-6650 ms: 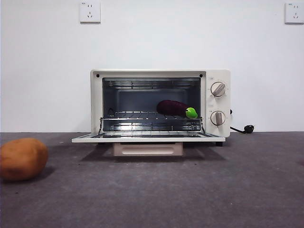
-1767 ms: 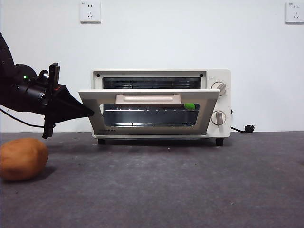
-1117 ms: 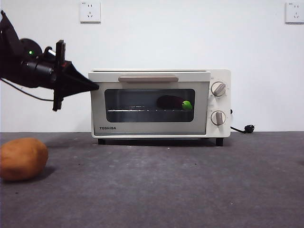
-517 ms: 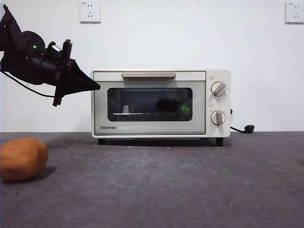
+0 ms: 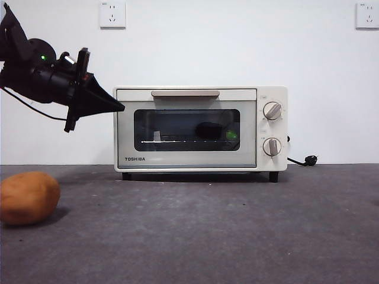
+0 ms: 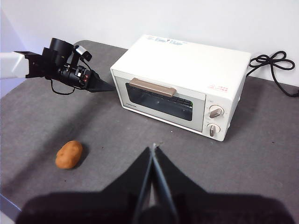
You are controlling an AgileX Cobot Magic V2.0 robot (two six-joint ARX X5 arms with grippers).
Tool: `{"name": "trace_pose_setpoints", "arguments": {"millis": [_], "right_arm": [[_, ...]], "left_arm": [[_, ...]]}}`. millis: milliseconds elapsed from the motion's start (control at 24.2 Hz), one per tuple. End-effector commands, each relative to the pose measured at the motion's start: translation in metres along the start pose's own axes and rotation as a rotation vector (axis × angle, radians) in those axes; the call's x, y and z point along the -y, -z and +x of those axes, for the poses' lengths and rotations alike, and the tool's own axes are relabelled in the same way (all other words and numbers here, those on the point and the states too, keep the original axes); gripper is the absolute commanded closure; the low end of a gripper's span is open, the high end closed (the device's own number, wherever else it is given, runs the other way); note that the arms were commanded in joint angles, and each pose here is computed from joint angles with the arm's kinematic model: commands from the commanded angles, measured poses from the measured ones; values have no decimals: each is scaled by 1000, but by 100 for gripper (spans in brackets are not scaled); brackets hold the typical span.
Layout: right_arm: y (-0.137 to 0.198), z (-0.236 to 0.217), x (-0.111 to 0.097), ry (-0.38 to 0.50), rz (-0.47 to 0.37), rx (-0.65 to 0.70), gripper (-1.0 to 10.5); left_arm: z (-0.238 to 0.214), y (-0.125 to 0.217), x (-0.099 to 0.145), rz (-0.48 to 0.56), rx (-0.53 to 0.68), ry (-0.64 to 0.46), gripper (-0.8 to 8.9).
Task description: Take the eggplant from the table,put the eggplant in the oven
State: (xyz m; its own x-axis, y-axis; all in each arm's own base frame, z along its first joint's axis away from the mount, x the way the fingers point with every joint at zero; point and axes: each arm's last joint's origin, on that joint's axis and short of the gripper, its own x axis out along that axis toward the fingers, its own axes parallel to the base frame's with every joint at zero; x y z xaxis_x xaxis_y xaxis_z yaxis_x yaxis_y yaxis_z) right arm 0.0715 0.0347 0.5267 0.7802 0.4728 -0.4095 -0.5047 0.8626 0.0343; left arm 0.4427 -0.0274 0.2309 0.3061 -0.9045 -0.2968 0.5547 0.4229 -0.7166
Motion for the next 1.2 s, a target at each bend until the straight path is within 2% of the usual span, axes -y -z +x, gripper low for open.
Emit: {"name": "trace_pose_setpoints", "arguments": {"millis": [41,248,455,621,869,1034,1200], "right_arm": [[2,-1,0,3,-5,-19,957],[2,0,0,3,-5,-19,946],[2,-1,0,3,-5,-19,946],[2,-1,0,3,-5,-18,946],[0,-1,0,3,-7,4,946],[-2,2,0,3,-8,13,946],[-2,2,0,4,-9,15,946]], "left_arm": [[-9,-9,23,56,24,9,820],[-26,-20,61,124,65,-31,820],[-48,-25,108,178,110,-120,820],[-70,-23,154,236,151,-178,820],[-105,-11,224,344,231,-208,820],[-126,3,265,396,307,-308,820],[-149,24,299,405,398,-488,820]]}}
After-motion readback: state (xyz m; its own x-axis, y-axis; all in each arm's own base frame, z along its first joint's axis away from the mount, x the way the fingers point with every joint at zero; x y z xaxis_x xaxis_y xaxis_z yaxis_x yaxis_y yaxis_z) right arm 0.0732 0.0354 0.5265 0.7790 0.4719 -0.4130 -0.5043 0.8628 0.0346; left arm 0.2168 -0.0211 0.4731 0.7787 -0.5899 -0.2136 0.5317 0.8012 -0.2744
